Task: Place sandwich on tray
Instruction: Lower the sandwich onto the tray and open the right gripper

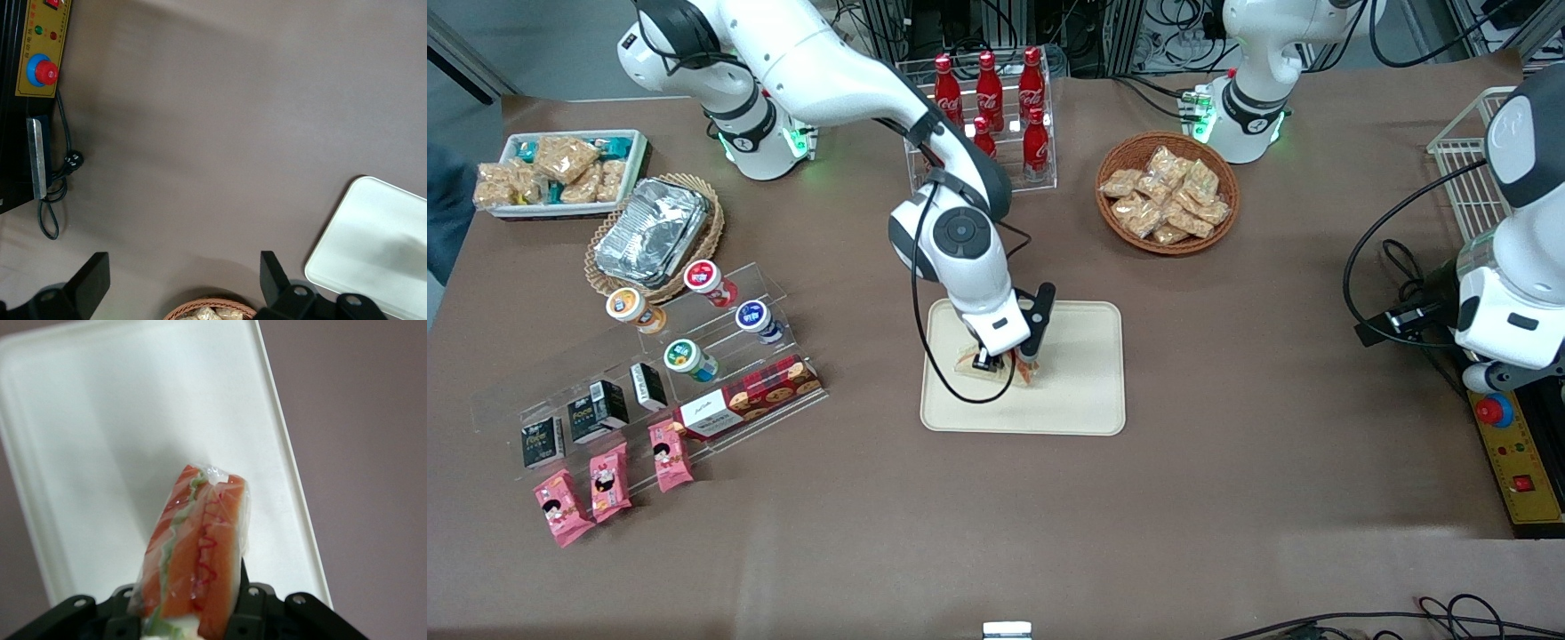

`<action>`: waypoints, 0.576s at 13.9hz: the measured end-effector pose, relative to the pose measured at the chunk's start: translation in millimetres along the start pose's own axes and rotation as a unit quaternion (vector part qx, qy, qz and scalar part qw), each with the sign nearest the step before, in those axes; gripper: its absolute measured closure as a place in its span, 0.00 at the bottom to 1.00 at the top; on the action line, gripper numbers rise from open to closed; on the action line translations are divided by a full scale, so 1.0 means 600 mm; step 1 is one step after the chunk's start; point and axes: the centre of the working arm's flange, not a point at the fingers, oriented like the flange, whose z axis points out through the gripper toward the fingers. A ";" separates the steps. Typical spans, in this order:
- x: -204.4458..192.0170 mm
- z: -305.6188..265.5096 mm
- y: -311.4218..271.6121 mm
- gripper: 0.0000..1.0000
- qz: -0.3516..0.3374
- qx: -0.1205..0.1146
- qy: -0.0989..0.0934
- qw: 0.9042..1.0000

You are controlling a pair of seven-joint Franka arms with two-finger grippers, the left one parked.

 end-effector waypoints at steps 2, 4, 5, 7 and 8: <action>-0.007 0.027 0.013 0.55 -0.013 -0.013 0.000 1.000; -0.008 0.043 0.019 0.55 -0.021 -0.023 0.002 1.000; -0.007 0.047 0.019 0.55 -0.024 -0.027 0.004 0.999; -0.003 0.052 0.019 0.55 -0.032 -0.036 0.007 0.999; 0.001 0.055 0.018 0.55 -0.035 -0.038 0.009 0.999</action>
